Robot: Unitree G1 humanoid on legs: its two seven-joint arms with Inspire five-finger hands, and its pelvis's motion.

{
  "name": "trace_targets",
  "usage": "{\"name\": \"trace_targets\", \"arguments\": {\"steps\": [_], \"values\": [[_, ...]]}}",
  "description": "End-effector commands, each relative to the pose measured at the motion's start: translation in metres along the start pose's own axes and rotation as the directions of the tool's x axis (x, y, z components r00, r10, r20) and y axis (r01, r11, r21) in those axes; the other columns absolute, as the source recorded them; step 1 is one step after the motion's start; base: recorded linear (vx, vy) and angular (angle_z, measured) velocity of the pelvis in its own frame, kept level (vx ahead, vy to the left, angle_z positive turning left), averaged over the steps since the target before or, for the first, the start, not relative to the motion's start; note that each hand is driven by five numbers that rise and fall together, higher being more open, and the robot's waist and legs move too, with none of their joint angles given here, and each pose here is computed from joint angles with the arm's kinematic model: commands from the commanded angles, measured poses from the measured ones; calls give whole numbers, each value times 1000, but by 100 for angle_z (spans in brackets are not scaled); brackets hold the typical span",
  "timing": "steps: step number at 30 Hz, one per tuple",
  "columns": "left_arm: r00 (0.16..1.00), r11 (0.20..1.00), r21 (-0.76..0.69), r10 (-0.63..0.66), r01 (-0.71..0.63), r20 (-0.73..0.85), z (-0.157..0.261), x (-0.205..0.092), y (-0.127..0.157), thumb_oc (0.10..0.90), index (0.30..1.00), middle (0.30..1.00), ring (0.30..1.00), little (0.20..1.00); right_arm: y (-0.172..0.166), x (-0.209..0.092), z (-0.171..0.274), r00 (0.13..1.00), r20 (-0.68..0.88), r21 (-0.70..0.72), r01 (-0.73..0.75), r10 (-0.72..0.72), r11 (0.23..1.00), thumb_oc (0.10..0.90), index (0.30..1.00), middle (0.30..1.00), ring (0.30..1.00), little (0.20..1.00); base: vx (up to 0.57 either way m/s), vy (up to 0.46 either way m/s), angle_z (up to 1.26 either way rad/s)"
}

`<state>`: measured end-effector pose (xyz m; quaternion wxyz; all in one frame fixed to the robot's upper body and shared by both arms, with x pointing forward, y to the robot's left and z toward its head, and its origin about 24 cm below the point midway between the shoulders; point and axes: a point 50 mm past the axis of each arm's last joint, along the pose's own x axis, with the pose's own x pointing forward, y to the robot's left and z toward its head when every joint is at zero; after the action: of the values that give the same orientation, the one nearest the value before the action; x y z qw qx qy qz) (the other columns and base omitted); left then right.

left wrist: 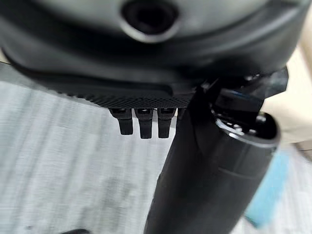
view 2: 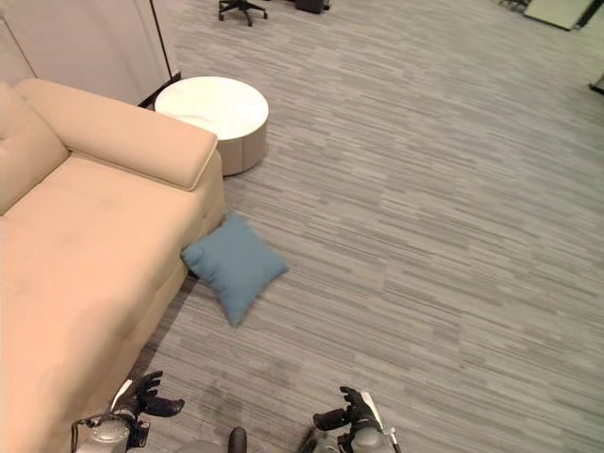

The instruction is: Pick up all the scattered cushions and arrange them neatly on the sofa.

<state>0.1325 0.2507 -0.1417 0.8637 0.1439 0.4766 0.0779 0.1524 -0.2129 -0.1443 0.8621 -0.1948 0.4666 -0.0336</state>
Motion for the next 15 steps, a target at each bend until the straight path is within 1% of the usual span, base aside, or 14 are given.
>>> {"name": "trace_targets", "arguments": {"steps": [1,4,6,10,15], "values": [[996,998,54,-16,11,92,20,2,-4,800,900,900,900,900,-34,2,-1,995,15,-4,100,-100,995,800,900,900,900,900,389,-88,72],[997,998,56,-30,26,76,15,1,-9,800,900,900,900,900,-36,0,-10,994,-10,-2,105,-105,994,800,900,900,900,900,310,-139,65],[997,998,54,-37,33,73,15,1,-11,800,900,900,900,900,-37,0,-12,994,-12,0,110,-110,994,800,900,900,900,900,167,-167,44],[993,999,16,-46,45,109,28,3,-16,800,900,900,900,900,-46,0,-10,989,-7,24,147,-146,989,800,900,900,900,900,145,-264,29],[994,999,22,-52,50,100,26,3,-20,800,900,900,900,900,-45,-1,-16,989,-32,14,148,-147,989,800,900,900,900,900,159,-33,11]]}}
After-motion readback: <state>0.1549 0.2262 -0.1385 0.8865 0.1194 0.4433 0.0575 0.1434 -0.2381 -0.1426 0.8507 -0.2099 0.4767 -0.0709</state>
